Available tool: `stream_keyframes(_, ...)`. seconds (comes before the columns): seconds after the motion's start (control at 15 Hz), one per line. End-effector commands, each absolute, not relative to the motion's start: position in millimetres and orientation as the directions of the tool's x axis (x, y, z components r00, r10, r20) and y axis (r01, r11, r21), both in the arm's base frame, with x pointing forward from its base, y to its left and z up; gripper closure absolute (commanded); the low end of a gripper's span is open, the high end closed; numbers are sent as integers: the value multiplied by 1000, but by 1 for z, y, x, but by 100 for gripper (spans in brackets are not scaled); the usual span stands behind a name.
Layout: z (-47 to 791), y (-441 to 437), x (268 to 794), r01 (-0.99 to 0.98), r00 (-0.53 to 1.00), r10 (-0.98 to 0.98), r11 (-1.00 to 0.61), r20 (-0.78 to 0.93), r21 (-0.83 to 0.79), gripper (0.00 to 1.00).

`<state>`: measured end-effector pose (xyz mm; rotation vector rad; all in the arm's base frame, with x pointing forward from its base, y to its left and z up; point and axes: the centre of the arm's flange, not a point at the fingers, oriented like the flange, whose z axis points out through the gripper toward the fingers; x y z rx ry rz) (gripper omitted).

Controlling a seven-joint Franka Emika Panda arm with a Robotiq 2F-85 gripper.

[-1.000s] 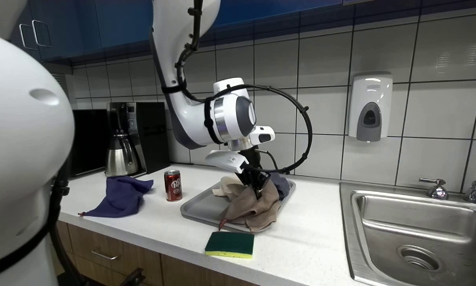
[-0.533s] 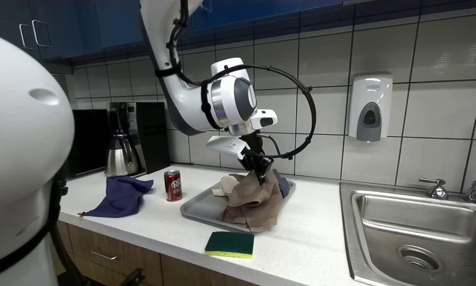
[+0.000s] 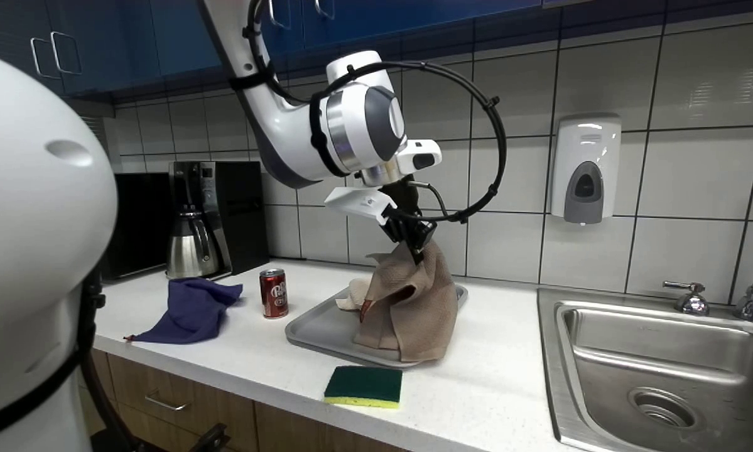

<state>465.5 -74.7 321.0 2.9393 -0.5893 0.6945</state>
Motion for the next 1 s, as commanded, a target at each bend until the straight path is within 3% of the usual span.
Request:
stream_keyframes(0.0, 347, -85, 453, -372, 810, -342, -927, 476, -34, 98)
stream_keyframes(0.93, 383, -140, 439, -447, 730, -412, -891, 545, -76, 98)
